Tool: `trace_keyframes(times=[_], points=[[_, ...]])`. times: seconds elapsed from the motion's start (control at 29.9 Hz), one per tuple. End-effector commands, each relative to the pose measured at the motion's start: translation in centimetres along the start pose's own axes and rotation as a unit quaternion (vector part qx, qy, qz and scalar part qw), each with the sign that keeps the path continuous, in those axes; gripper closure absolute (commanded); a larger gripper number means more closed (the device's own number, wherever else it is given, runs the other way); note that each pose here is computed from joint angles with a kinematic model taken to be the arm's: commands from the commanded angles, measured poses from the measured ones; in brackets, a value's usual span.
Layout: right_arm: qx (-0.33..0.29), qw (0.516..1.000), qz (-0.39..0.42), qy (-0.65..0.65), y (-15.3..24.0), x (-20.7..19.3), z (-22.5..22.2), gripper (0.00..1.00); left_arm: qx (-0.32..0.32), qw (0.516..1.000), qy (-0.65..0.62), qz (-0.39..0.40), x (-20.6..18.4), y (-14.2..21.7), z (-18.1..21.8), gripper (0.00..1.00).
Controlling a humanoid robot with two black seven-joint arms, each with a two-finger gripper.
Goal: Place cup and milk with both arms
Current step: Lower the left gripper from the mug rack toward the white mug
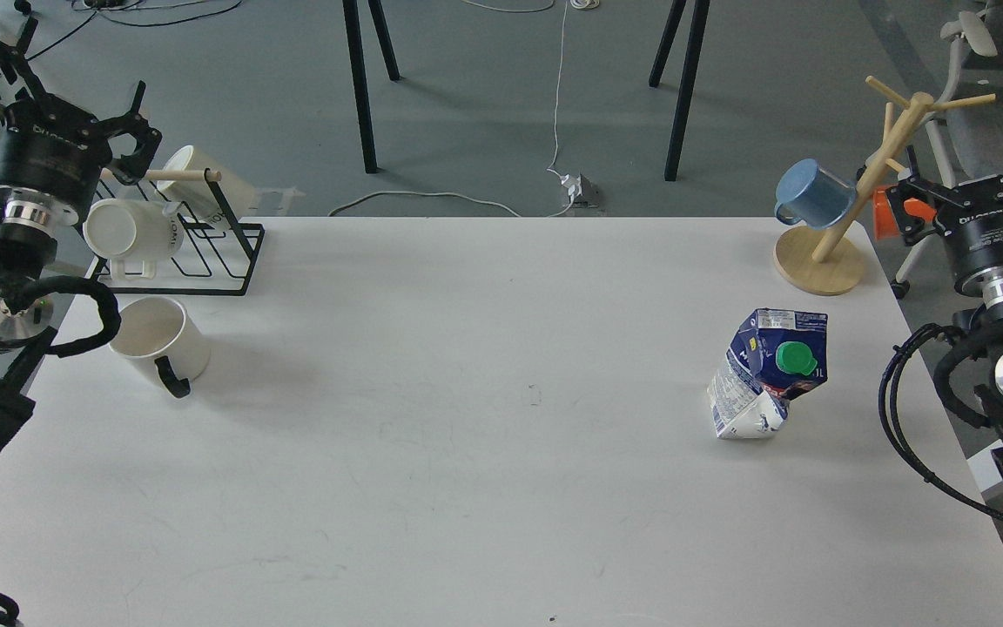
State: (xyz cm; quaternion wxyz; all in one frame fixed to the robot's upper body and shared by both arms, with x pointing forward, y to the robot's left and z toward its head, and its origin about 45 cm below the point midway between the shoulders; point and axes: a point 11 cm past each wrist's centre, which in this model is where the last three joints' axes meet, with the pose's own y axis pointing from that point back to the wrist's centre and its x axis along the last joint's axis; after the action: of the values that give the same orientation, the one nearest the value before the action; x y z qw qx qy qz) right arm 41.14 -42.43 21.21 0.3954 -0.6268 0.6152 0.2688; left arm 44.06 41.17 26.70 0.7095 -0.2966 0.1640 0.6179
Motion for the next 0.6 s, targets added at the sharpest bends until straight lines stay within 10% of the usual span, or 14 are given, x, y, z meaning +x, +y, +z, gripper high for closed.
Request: trace_keyframes(times=[0.0,0.57], points=[[0.000,1.000,-0.001,-0.001,0.0,0.0,0.0,0.01,-0.001,1.000,-0.001,-0.003,0.0,0.0,0.1,0.01],[0.002,1.000,-0.003,-0.001,-0.1,-0.2,0.0,0.01,0.129,0.980,-0.153,0.021,6.4,7.5,0.0,0.01]])
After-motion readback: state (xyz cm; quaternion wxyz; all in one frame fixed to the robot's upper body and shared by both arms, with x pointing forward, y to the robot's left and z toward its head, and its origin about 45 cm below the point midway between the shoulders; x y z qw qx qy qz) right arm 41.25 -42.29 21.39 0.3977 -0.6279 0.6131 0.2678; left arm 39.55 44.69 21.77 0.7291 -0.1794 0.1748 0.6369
